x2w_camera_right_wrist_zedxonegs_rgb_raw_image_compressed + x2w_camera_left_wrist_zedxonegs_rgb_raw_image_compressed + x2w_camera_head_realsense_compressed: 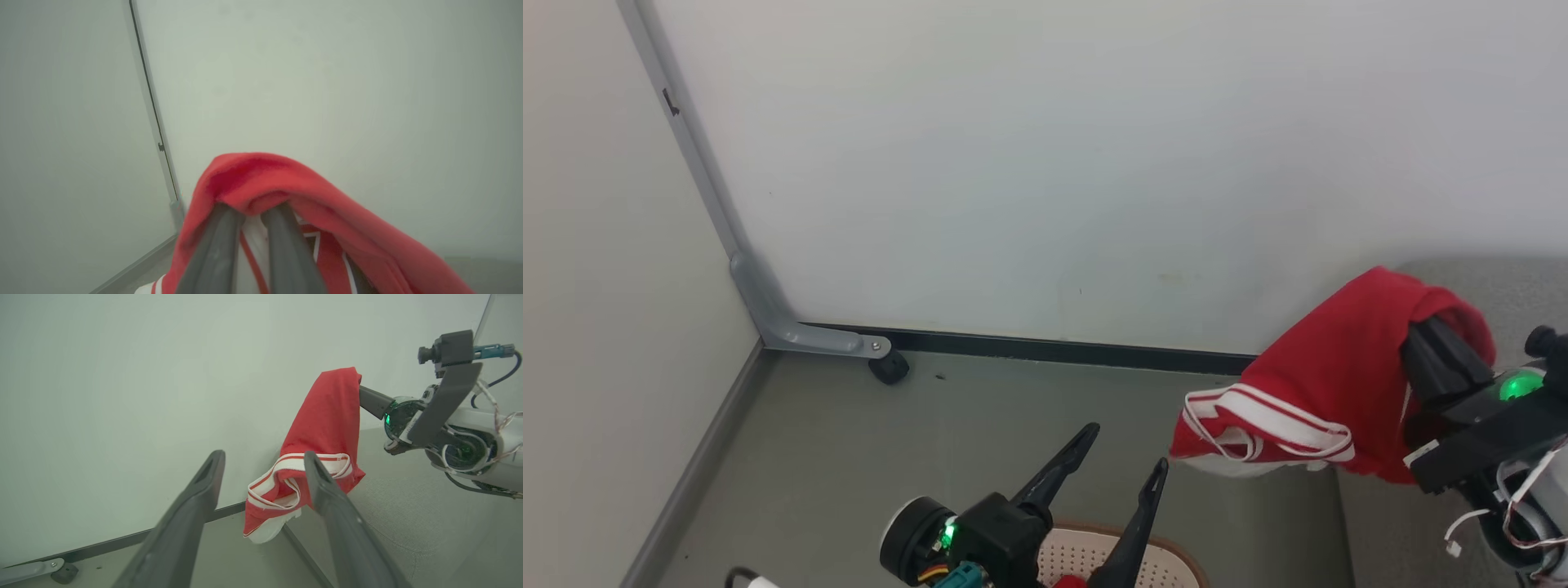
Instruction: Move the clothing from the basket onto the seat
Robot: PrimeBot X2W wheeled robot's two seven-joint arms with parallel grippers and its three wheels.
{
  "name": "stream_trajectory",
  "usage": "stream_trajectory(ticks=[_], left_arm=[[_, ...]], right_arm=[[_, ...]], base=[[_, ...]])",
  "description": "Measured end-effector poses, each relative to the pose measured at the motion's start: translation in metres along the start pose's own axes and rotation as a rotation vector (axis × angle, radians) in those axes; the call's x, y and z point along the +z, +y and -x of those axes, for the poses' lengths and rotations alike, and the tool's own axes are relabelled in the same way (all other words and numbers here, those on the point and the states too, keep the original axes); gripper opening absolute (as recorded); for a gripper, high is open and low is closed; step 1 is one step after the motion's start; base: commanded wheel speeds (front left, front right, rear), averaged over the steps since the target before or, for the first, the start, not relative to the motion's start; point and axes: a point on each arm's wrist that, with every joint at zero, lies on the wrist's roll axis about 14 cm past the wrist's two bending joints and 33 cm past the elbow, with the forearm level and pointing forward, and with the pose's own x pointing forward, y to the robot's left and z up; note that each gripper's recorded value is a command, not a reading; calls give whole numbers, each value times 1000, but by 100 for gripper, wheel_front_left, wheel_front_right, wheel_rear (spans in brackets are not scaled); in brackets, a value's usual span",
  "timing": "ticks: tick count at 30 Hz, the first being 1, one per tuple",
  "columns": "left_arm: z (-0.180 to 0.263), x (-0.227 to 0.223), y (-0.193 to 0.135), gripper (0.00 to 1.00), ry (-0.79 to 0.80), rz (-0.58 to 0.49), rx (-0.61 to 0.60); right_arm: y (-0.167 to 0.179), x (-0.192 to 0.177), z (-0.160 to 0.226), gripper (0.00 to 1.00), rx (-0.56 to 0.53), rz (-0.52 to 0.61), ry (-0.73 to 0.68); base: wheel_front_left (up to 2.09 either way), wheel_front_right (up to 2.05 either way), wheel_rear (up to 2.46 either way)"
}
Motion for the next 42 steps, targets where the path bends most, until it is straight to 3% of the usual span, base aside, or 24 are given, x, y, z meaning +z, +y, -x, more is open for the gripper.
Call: stream_trajectory(ticks=[21,33,42], left_arm=[[-16,-66,-31,100,161,13,-92],[-44,-100,-11,100,221,-27,-97],[-63,-110,-8,100,186,2,-134]], right_arm=[[-188,65,44,0,-437,226,-45],[-277,22,85,0,-668,235,103],[-327,-21,119,0,-839,190,200]], base=[[0,0,0],[0,0,0],[0,0,0]])
